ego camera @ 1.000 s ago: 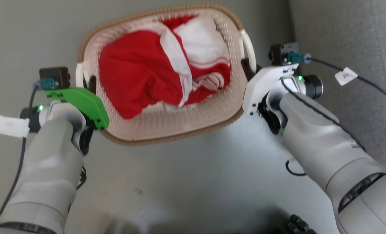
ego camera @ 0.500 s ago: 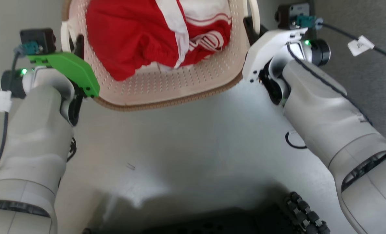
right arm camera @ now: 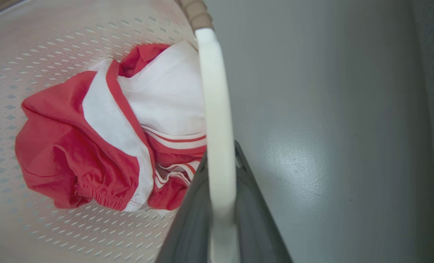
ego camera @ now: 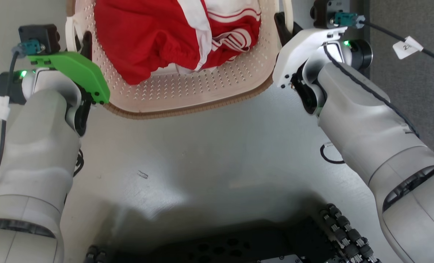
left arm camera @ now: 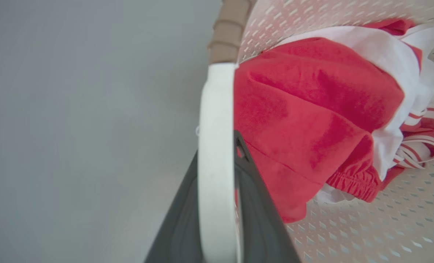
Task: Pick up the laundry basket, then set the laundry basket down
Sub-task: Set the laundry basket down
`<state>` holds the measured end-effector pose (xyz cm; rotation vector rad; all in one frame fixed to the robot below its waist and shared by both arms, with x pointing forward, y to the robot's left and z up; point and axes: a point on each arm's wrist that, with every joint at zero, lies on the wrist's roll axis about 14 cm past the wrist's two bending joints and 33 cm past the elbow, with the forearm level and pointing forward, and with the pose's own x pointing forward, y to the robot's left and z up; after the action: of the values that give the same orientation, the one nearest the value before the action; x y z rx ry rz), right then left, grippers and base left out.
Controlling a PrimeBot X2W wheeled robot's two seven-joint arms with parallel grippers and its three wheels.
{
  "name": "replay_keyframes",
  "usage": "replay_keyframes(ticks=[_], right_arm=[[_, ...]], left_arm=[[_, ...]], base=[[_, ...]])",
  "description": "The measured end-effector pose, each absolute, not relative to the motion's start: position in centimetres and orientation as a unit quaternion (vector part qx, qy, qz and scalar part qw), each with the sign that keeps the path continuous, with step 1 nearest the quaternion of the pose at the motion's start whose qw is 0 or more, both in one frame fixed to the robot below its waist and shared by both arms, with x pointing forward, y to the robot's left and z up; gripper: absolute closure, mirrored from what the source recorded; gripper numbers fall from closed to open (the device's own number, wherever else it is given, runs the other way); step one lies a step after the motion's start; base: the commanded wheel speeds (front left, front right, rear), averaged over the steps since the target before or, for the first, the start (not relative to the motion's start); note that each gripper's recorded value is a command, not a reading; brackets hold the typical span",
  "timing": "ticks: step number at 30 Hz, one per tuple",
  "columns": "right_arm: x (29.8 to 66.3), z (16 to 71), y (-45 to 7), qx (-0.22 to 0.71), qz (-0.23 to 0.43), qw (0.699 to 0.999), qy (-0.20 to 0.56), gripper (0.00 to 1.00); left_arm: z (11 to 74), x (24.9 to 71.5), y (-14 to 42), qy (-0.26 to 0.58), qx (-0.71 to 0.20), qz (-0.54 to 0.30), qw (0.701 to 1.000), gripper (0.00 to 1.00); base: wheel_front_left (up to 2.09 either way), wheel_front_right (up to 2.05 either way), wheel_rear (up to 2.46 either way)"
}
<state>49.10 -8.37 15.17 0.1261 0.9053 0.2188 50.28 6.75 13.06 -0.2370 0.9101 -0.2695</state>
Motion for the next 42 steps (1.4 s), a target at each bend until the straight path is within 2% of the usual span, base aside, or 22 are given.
replay_keyframes(ticks=[23,24,25,26,27,28,29,42], right_arm=[[49.8,13.5,-8.9,0.058,0.098,0.890,0.442,1.00],[49.8,13.5,-8.9,0.059,0.099,0.889,0.443,0.78],[49.8,13.5,-8.9,0.059,0.100,0.889,0.443,0.60],[49.8,13.5,-8.9,0.059,0.100,0.889,0.442,0.60],[49.8,13.5,-8.9,0.058,0.100,0.890,0.442,0.28],[49.8,13.5,-8.9,0.058,0.102,0.889,0.442,0.00],[49.9,13.6,-8.9,0.058,0.105,0.889,0.441,0.00],[49.7,13.8,-8.9,0.055,0.128,0.884,0.447,0.00]], left_arm=[[12.4,51.8,6.3,0.431,-0.122,-0.134,0.884,1.00],[12.4,51.8,6.2,0.431,-0.122,-0.133,0.884,1.00],[12.4,51.7,6.3,0.431,-0.123,-0.132,0.884,1.00],[12.4,51.7,6.3,0.432,-0.123,-0.131,0.884,1.00],[12.4,51.7,6.4,0.432,-0.123,-0.130,0.884,1.00],[12.4,51.6,6.5,0.432,-0.123,-0.129,0.884,0.53],[12.4,51.6,6.7,0.432,-0.121,-0.127,0.885,0.00],[12.4,50.9,8.4,0.444,-0.109,-0.111,0.883,0.00]], base=[[0.00,0.00,0.00],[0.00,0.00,0.00],[0.00,0.00,0.00],[0.00,0.00,0.00],[0.00,0.00,0.00],[0.00,0.00,0.00],[0.00,0.00,0.00],[0.00,0.00,0.00]])
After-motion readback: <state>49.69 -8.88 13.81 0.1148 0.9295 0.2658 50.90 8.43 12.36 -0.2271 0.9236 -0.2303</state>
